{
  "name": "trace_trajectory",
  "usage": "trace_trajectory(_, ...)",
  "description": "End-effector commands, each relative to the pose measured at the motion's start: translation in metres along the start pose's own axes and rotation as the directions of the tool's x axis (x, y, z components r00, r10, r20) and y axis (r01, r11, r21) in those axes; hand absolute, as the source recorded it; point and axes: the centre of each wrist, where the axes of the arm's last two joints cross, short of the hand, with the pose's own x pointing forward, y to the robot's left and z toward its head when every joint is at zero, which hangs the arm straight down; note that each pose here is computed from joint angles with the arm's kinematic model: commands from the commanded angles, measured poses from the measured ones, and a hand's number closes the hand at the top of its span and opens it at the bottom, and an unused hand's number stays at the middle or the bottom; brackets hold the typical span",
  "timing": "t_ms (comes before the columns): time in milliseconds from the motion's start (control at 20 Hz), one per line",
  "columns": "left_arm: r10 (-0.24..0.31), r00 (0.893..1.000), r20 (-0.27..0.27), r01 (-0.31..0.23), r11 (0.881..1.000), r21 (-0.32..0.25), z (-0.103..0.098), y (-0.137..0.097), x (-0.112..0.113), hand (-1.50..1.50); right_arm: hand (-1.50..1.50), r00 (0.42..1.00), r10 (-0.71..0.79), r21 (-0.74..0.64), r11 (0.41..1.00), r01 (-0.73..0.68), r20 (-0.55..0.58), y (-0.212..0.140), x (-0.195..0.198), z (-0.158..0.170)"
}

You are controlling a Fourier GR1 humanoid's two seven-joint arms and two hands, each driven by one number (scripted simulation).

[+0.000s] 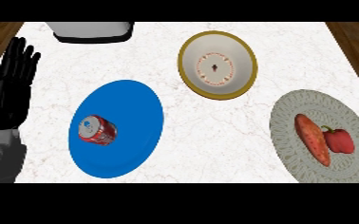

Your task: Pick the bell pepper from the placemat and place it in the bowl

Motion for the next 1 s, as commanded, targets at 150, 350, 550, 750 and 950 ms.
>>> trace_trajectory(150, -0.006, 1.0, -0.006, 0.006, 1.0, -0.01, -0.001, 0.006, 0.003, 0.0, -1.5, 1.0, 0.016, 0.134, 0.991, -0.012, -0.027, 0.011, -0.021, 0.015)
trace_trajectory(350, -0.01, 1.0, -0.003, 0.01, 1.0, -0.026, -0.008, 0.002, 0.0, 0.0, -1.5, 1.0, 0.019, 0.138, 0.99, -0.017, -0.013, 0.014, -0.021, -0.017)
trace_trajectory(550, 0.019, 1.0, 0.001, -0.019, 1.0, -0.018, -0.005, -0.009, 0.003, 0.0, -1.5, 0.999, 0.008, 0.159, 0.987, -0.001, -0.045, 0.028, -0.037, -0.034)
trace_trajectory(750, 0.004, 1.0, -0.007, -0.004, 1.0, -0.008, -0.015, -0.018, 0.004, 0.0, -1.5, 0.999, -0.007, 0.169, 0.986, 0.014, -0.037, 0.065, -0.046, -0.035)
trace_trajectory(950, 0.008, 1.0, 0.008, -0.008, 1.0, -0.003, -0.001, -0.011, -0.006, 0.0, -1.5, 0.997, -0.013, 0.168, 0.986, 0.025, -0.07, 0.074, -0.06, -0.033)
